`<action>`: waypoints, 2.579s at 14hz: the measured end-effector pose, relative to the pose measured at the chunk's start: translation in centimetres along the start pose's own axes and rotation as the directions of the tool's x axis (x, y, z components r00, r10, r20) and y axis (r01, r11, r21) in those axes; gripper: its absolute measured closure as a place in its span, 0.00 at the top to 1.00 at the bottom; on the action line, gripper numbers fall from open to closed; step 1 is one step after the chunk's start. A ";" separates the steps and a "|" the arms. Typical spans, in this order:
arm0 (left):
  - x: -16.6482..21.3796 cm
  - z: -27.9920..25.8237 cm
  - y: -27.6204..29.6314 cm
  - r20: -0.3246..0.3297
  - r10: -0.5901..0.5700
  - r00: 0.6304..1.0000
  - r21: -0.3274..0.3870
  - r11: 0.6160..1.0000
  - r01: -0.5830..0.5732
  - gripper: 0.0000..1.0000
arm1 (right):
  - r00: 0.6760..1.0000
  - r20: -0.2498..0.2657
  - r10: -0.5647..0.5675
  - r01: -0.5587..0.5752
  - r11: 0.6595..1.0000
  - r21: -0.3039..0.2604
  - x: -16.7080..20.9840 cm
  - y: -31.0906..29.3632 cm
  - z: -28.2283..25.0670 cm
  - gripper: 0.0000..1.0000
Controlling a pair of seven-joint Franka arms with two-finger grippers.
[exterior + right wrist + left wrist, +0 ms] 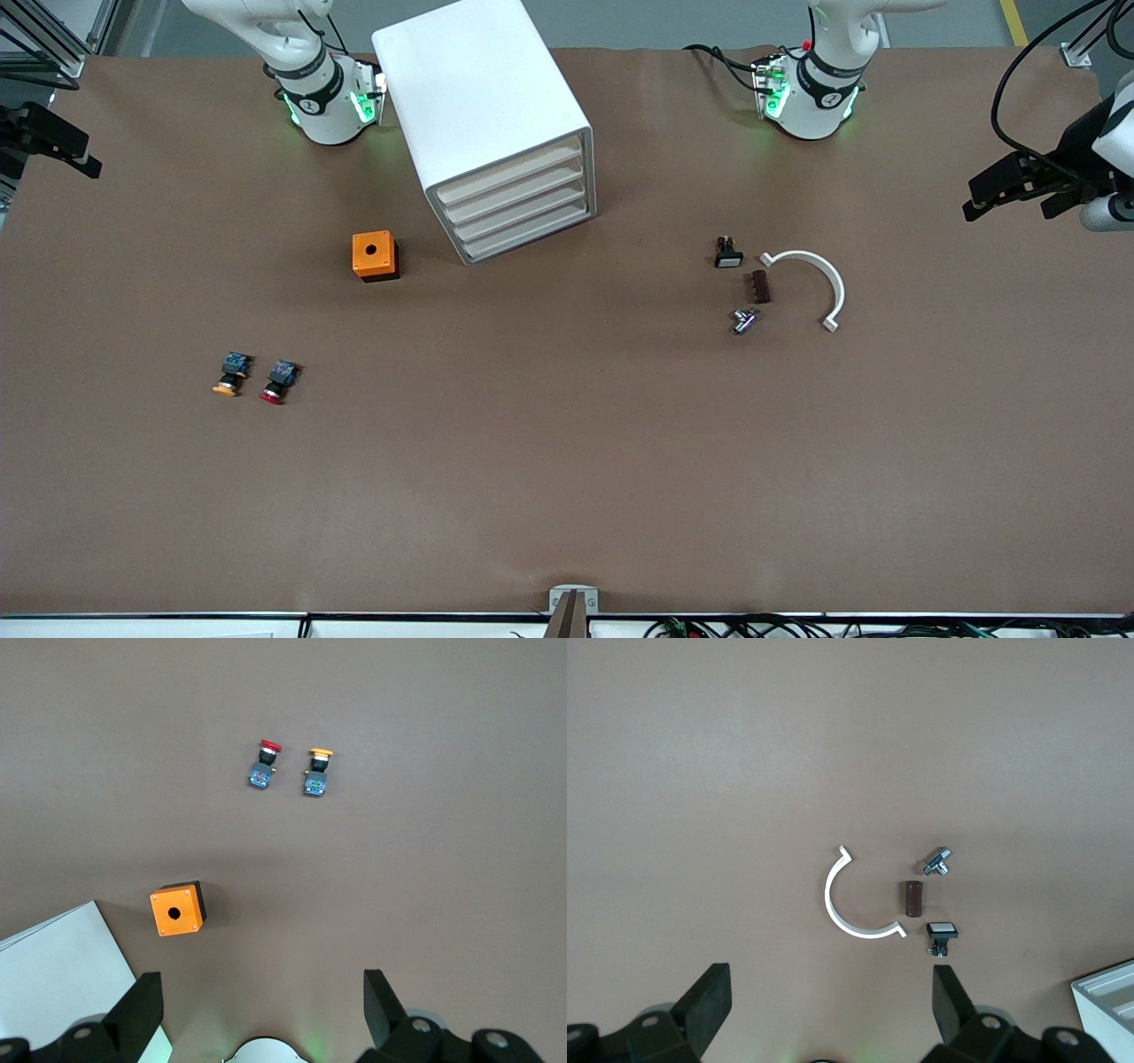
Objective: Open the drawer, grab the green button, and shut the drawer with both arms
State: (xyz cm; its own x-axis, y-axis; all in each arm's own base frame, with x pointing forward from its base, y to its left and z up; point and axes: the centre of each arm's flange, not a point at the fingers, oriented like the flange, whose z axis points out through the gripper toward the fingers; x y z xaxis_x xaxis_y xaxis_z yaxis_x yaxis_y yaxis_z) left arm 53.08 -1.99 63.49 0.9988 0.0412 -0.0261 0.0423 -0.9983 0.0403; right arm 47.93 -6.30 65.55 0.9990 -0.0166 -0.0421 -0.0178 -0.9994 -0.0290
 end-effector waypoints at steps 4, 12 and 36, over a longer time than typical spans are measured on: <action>0.0 0.0 0.0 0.000 0.000 1.000 0.000 1.000 0.000 1.00 | 1.000 -0.002 -0.001 0.001 1.000 0.000 0.0 0.0 0.0 1.00; 3.4 6.2 -0.9 0.108 -0.019 0.994 0.005 1.000 0.019 1.00 | 1.000 -0.002 -0.003 0.003 1.000 -0.001 0.0 -0.1 0.0 1.00; 7.4 37.1 23.0 0.461 -0.746 0.481 0.256 0.630 0.733 1.00 | 1.000 0.000 -0.024 0.024 1.000 -0.002 0.1 -1.1 0.1 1.00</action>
State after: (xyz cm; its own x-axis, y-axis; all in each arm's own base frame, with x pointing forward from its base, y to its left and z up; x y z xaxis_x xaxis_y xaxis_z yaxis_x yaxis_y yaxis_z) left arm 60.58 -26.19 27.16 0.4372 0.7456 -0.5029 0.7527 -0.6094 -0.2491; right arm 48.08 -5.21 65.48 0.9991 0.0075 -0.0417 0.0064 -0.9996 -0.0280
